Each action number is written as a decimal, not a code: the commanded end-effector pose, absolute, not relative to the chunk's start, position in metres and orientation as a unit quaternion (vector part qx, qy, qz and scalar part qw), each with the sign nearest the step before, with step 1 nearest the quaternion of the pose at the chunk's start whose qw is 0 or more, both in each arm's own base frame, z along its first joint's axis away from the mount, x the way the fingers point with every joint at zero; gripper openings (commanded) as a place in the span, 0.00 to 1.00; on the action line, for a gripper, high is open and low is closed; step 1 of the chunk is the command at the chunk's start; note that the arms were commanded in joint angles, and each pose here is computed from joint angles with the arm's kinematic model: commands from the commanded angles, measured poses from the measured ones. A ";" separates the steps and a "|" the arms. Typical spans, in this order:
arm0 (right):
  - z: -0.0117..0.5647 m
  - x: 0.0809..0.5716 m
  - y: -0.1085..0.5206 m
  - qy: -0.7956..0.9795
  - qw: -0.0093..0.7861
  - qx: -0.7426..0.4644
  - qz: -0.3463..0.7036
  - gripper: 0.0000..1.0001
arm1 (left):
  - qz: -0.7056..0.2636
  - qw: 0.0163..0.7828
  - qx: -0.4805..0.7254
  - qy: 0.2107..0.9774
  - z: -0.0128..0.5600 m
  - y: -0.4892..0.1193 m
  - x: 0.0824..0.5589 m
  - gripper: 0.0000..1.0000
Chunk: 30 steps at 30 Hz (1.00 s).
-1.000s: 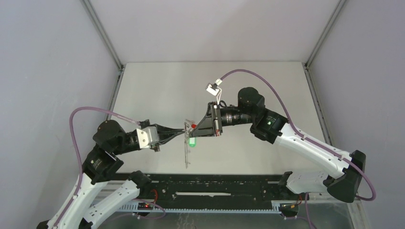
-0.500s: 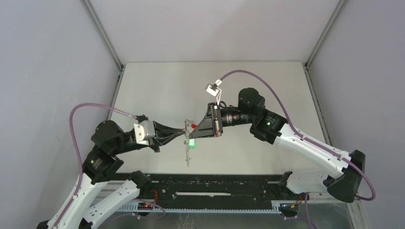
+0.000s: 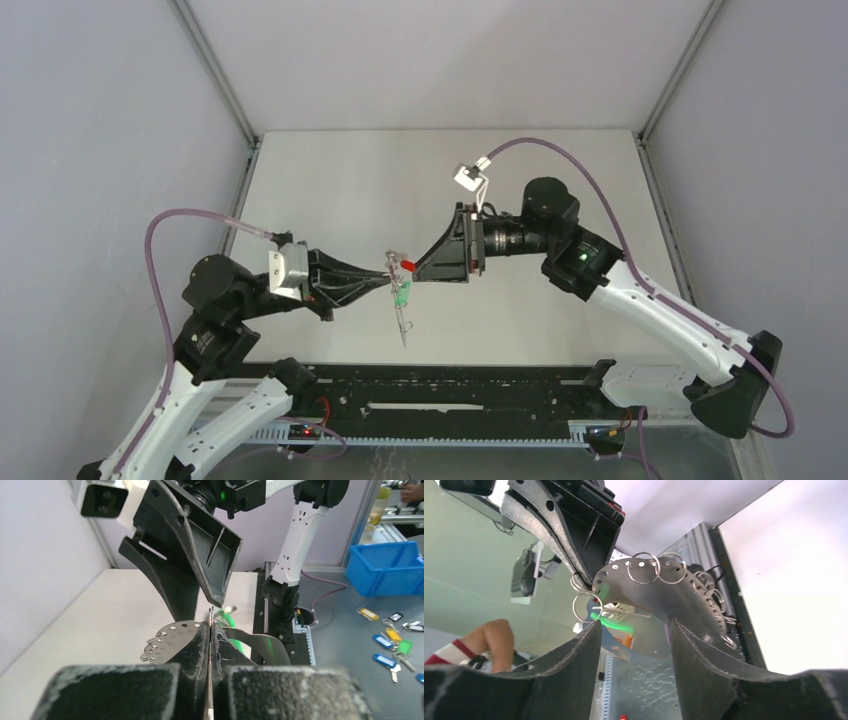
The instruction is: Put the keys on the keyring
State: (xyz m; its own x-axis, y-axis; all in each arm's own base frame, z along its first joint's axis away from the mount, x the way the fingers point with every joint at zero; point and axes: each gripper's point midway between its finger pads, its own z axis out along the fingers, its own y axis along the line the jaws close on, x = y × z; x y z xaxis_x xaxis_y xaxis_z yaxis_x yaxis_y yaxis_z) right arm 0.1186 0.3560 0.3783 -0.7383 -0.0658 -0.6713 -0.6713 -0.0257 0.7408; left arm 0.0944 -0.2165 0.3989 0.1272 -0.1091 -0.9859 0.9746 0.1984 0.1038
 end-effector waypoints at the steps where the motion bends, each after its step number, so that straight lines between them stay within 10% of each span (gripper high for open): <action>1: 0.415 0.116 0.328 0.621 0.324 -0.325 0.636 0.64 | -0.483 0.603 0.442 0.456 0.424 -0.218 0.081 0.00; 10: 0.440 0.105 0.328 0.538 0.407 -0.412 0.612 0.66 | -0.512 0.571 0.432 0.475 0.415 -0.224 0.081 0.00; 30: 0.444 0.087 0.360 0.499 0.377 -0.454 0.635 0.37 | -0.519 0.558 0.429 0.485 0.408 -0.227 0.083 0.00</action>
State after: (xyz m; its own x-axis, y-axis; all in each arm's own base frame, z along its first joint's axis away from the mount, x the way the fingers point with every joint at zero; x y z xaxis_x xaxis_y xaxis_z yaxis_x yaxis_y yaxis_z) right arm 0.0921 0.3581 0.4202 -0.3532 -0.0318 -0.9350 -0.9184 -0.1786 0.3530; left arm 0.0853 -0.2270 0.4026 -0.0181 -0.1418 -0.9897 0.9938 0.1060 -0.0334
